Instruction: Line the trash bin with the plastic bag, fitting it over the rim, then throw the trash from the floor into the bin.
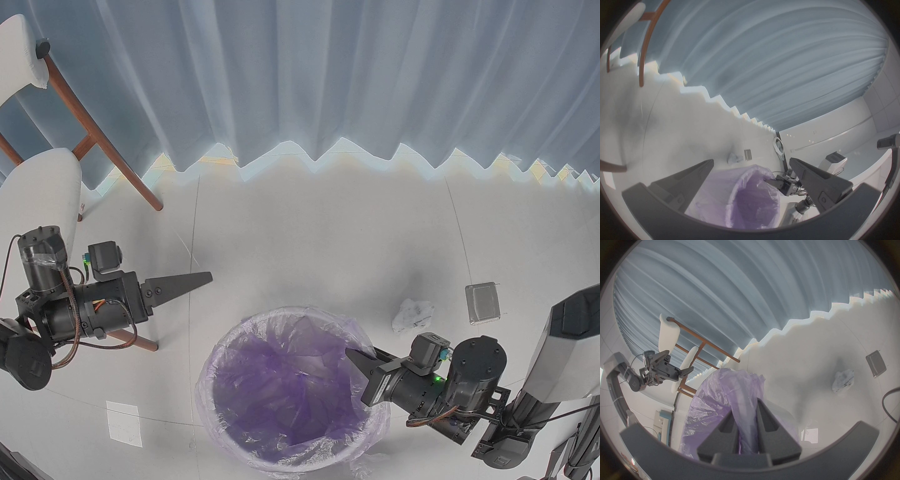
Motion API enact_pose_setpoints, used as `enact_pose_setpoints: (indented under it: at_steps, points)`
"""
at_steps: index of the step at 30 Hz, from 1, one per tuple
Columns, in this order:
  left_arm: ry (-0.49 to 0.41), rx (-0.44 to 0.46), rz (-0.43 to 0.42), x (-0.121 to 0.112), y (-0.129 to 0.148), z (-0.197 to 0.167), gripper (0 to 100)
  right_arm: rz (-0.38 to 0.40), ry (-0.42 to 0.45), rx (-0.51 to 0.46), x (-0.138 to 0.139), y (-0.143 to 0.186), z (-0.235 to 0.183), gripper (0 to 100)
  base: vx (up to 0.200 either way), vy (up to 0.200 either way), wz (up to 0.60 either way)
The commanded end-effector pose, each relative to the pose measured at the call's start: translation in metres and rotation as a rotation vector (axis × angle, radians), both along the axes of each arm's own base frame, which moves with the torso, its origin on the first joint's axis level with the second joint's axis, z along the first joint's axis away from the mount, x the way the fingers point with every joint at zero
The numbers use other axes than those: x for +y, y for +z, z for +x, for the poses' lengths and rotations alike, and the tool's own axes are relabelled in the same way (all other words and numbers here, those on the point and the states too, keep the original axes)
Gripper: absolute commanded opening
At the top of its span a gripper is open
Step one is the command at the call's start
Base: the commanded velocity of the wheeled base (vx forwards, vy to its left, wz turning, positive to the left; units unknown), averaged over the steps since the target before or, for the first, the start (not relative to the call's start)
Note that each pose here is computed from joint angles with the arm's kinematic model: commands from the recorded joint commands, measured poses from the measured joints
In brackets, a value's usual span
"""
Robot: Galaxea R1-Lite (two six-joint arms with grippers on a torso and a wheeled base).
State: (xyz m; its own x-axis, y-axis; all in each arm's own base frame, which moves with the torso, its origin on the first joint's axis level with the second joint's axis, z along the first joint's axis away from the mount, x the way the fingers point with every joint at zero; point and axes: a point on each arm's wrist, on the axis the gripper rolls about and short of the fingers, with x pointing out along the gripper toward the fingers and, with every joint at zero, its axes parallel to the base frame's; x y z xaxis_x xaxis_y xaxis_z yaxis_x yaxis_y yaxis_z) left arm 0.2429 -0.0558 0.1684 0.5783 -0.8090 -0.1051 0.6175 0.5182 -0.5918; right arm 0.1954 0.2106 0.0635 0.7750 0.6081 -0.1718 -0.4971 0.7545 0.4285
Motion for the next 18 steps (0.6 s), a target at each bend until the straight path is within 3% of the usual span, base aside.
enact_pose_setpoints:
  at_steps: [1, 4, 6, 12, 18]
  points:
    - [0.047, -0.025, 0.115, -0.026, 0.039, 0.003, 100, -0.024, -0.013, -0.026, 0.002, -0.002, -0.001, 0, 0.0, 0.0, 0.0]
    - [0.164, -0.043, 0.313, -0.035, 0.038, 0.002, 100, -0.03, -0.013, -0.03, 0.001, -0.001, -0.001, 0, 0.0, 0.0, 0.0]
    - [0.182, -0.075, 0.402, -0.036, 0.033, 0.001, 100, -0.032, -0.013, -0.031, 0.001, -0.001, -0.001, 0, 0.0, 0.0, 0.0]
    - [0.131, -0.138, 0.545, -0.045, 0.018, -0.009, 100, -0.04, -0.015, -0.024, 0.002, -0.005, 0.0, 0, 0.0, 0.0, 0.0]
    - [0.068, -0.109, 0.632, -0.059, -0.006, -0.023, 100, -0.046, -0.025, -0.023, 0.002, -0.006, 0.001, 0, 0.0, 0.0, 0.0]
